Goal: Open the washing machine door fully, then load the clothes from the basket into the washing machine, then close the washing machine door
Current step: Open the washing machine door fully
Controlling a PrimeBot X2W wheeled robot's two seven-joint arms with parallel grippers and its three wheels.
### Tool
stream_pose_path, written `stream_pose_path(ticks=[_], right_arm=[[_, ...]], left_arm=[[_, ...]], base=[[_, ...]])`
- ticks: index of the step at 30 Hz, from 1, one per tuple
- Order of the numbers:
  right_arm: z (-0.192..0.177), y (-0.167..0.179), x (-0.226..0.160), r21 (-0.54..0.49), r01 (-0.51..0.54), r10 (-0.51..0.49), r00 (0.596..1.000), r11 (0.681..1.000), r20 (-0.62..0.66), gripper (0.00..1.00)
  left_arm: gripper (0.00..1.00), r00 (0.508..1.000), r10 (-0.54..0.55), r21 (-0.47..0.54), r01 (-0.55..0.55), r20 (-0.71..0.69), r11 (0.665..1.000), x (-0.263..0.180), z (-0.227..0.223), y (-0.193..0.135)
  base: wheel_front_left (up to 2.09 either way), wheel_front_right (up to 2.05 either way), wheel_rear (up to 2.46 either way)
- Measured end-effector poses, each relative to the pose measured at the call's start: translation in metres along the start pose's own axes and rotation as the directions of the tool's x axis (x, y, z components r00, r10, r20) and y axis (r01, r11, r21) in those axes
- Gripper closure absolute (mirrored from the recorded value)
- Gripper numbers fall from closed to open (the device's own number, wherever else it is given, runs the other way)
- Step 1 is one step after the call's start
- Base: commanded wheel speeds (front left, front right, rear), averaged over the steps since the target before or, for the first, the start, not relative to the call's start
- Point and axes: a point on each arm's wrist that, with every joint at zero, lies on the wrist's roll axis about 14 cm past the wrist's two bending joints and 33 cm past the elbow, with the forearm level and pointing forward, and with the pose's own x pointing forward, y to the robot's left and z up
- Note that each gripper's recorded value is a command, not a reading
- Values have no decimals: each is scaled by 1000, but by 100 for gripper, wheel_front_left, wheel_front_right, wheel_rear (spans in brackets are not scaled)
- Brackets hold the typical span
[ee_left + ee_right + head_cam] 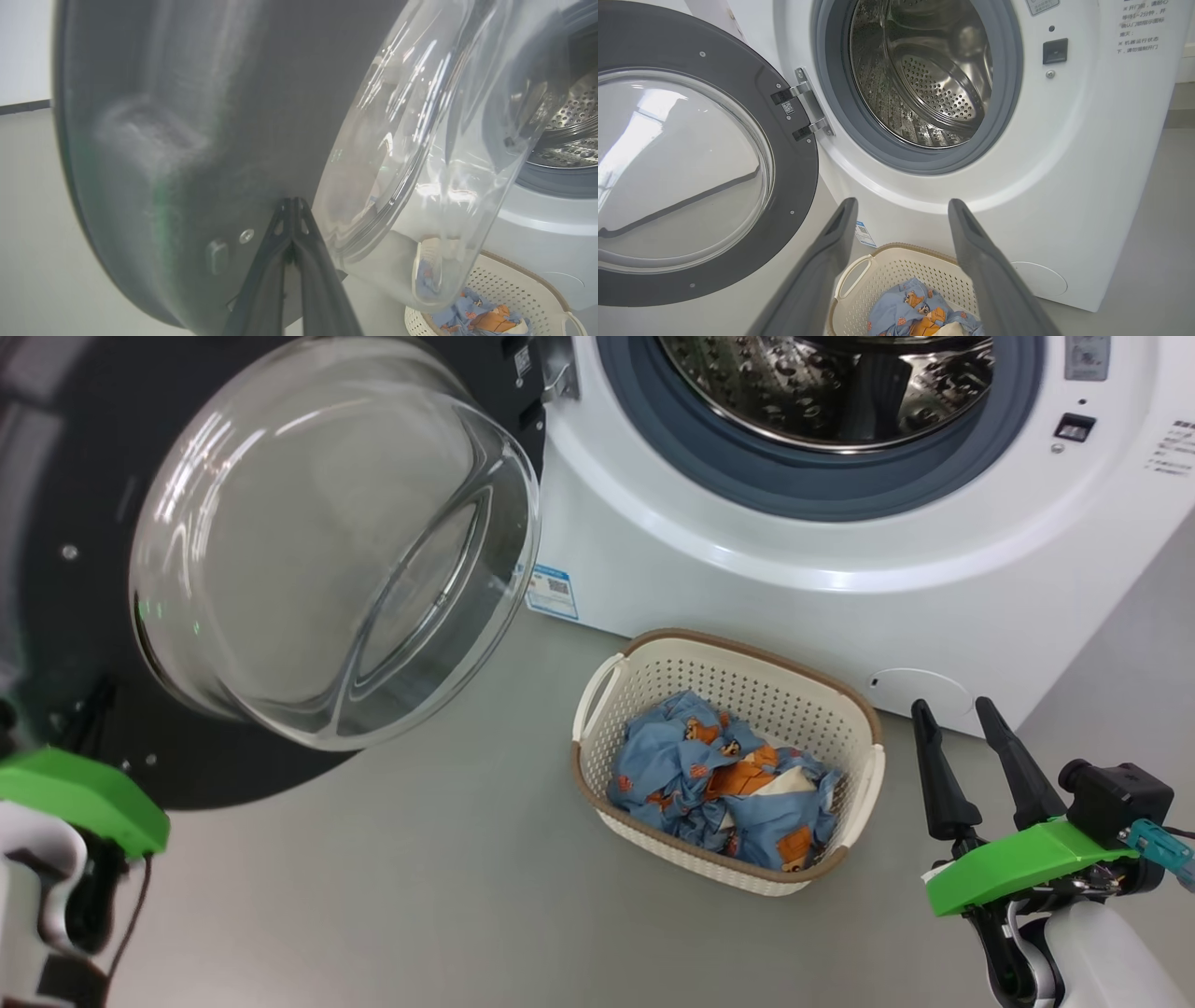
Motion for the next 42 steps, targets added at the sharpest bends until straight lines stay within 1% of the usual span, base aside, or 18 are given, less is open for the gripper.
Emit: stream_pose_path(ticks=[6, 9, 12, 28, 42], right_arm=[[-2, 7, 11, 13, -23, 23, 1000, 1000, 1, 0], [-2, 9, 16, 17, -31, 31, 999, 999, 5, 0], [-4, 11, 16, 18, -37, 37, 999, 999, -1, 0], [2, 6, 12, 11, -21, 21, 1000, 1000, 11, 0], [9, 13, 7, 5, -29, 29, 999, 1000, 24, 0]], left_arm=[[100, 999, 33, 28, -33, -6, 999, 10, 14, 16], [100, 999, 40, 80, -39, -12, 996, 15, 18, 21], [100, 999, 48, 93, -46, -18, 995, 20, 20, 24], [100, 998, 55, 107, -51, -34, 993, 26, 15, 28], [100, 1000, 10, 115, -9, -1, 993, 20, 18, 21]], base=[[0, 0, 0], [0, 0, 0], [0, 0, 0], [0, 0, 0], [0, 0, 0]])
